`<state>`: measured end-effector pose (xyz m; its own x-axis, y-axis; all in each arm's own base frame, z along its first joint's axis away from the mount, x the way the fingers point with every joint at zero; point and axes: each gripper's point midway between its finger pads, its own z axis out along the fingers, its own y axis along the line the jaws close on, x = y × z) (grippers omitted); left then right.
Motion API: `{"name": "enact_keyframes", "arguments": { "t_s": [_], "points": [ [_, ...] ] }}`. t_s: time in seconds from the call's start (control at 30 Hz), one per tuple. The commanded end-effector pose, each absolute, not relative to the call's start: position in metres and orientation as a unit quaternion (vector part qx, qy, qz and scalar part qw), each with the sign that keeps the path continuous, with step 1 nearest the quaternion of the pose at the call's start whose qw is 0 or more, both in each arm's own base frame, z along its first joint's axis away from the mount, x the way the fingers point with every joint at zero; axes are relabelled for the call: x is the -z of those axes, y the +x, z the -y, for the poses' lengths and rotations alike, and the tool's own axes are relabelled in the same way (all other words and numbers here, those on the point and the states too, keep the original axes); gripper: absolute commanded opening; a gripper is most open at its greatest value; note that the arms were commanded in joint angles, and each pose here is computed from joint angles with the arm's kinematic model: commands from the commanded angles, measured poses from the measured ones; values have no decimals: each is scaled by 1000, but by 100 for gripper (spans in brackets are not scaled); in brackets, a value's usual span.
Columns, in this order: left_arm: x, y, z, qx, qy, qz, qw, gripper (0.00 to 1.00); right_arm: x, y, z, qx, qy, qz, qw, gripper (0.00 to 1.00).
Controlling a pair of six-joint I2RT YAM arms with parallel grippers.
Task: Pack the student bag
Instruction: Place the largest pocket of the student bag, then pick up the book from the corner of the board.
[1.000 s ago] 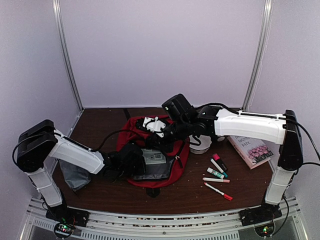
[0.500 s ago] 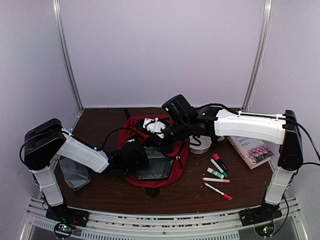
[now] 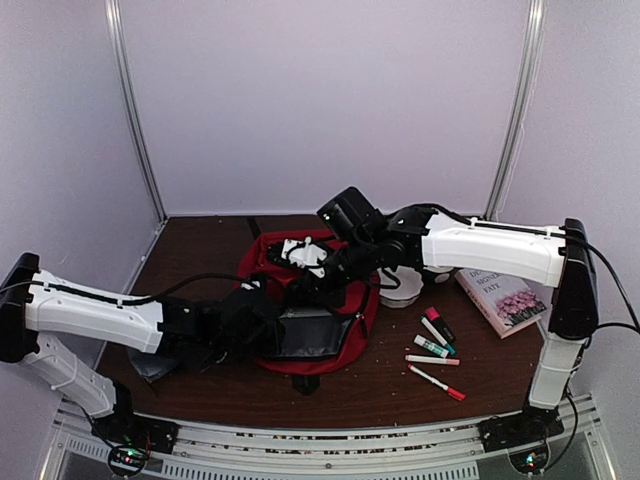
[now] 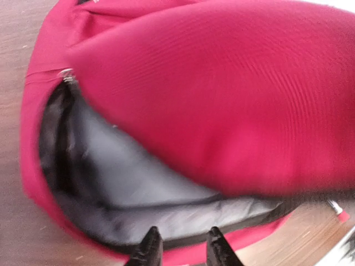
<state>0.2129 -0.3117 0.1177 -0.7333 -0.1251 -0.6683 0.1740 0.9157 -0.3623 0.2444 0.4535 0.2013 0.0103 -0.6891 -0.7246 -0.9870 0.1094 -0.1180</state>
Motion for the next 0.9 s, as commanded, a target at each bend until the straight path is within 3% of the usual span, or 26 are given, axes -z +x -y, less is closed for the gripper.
{"name": "enact_keyframes", "arguments": {
  "t_s": [0.0, 0.13, 0.2, 0.23, 0.27, 0.33, 0.57, 0.87],
  "points": [
    [-111, 194, 284, 162, 22, -915, 369, 33, -193, 229, -457, -243, -642, -668, 288, 12],
    [-124, 190, 272, 145, 24, -908, 393, 38, -186, 224, -448, -232, -646, -676, 266, 22],
    [-132, 190, 268, 143, 24, -904, 402, 39, -181, 214, -435, -227, -658, -678, 237, 37],
    [-137, 190, 266, 145, 23, -902, 407, 39, -180, 202, -422, -231, -673, -670, 211, 51],
    [-141, 189, 264, 146, 23, -899, 411, 40, -180, 193, -412, -238, -681, -664, 196, 59],
    [-149, 189, 259, 147, 23, -895, 420, 41, -181, 179, -389, -248, -685, -662, 177, 65],
    [-174, 192, 247, 152, 28, -874, 461, 47, -179, 196, -299, -224, -620, -736, 156, 68],
    [-204, 202, 278, 146, 95, -851, 495, 53, -163, 295, -120, -48, -411, -891, 187, 63]
  ]
}}
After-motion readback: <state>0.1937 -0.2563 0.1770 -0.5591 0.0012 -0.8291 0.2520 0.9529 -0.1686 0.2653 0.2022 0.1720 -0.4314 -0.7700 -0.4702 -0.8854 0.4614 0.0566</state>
